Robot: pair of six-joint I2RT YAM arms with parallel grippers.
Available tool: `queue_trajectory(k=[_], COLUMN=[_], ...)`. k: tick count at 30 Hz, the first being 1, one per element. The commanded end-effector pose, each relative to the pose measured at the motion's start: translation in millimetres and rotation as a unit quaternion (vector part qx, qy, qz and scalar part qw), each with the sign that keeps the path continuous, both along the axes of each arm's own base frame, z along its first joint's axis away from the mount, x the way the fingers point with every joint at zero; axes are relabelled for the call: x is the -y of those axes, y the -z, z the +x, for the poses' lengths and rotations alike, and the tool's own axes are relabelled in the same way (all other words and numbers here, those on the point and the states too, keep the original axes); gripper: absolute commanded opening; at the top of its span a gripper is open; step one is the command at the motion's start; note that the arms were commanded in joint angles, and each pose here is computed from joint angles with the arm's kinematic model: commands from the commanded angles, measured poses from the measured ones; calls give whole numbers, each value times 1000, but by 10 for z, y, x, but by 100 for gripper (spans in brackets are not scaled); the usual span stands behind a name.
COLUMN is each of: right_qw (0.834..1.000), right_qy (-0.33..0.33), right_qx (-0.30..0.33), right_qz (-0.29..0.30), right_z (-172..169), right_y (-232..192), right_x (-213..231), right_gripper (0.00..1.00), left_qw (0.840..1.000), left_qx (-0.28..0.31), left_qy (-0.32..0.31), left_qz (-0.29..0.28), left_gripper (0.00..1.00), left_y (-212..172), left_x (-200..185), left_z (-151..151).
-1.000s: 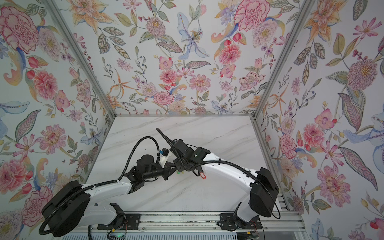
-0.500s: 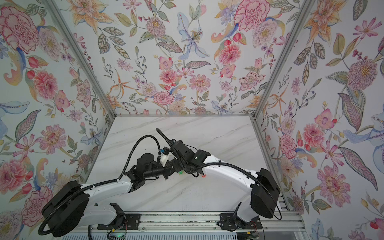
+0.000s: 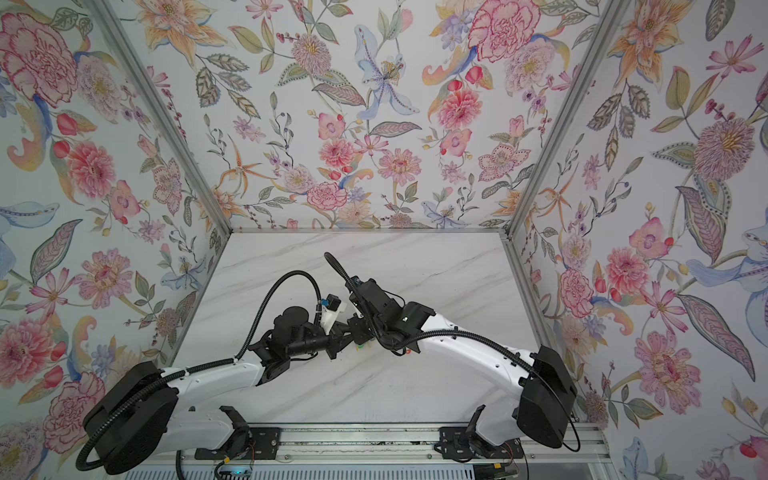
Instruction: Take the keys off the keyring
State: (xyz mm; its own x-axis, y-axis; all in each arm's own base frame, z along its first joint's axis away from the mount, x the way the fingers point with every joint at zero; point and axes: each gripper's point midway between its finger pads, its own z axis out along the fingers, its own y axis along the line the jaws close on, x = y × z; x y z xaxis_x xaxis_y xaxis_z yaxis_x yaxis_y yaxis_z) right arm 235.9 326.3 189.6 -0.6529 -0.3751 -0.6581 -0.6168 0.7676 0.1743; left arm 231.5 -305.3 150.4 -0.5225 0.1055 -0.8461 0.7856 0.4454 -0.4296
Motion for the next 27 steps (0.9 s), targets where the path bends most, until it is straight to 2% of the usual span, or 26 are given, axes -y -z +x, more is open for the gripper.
queue_trajectory(k=[1, 6, 11, 13, 17, 19, 27], right_qw=[1000, 1000, 998, 996, 988, 984, 983], right_qy=[4, -7, -44, -65, -110, -127, -154], right_qx=[-13, -11, 11, 28, 74, 90, 77], right_qz=[19, 15, 43, 58, 79, 87, 70], right_z=[-16, -53, -104, -130, -186, -187, -135], right_y=[-12, 100, 105, 75, 32, 33, 227], right_x=[64, 208, 327, 324, 277, 252, 158], right_gripper=[1, 15, 38, 43, 47, 54, 52], left_qw=[999, 999, 999, 1000, 1000, 1000, 999], left_qx=[35, 34, 30, 28, 19, 9, -2], left_qy=[2, 8, 10, 11, 19, 25, 30], left_qz=[5, 2, 7, 4, -8, -8, -17], left_gripper=[0, 0, 0, 0, 0, 0, 0], left_y=[-110, -117, -113, -131, -163, -154, -204], left_x=[-21, -50, -87, -106, -139, -151, -219], left_z=[35, 22, 25, 21, -1, -1, -23])
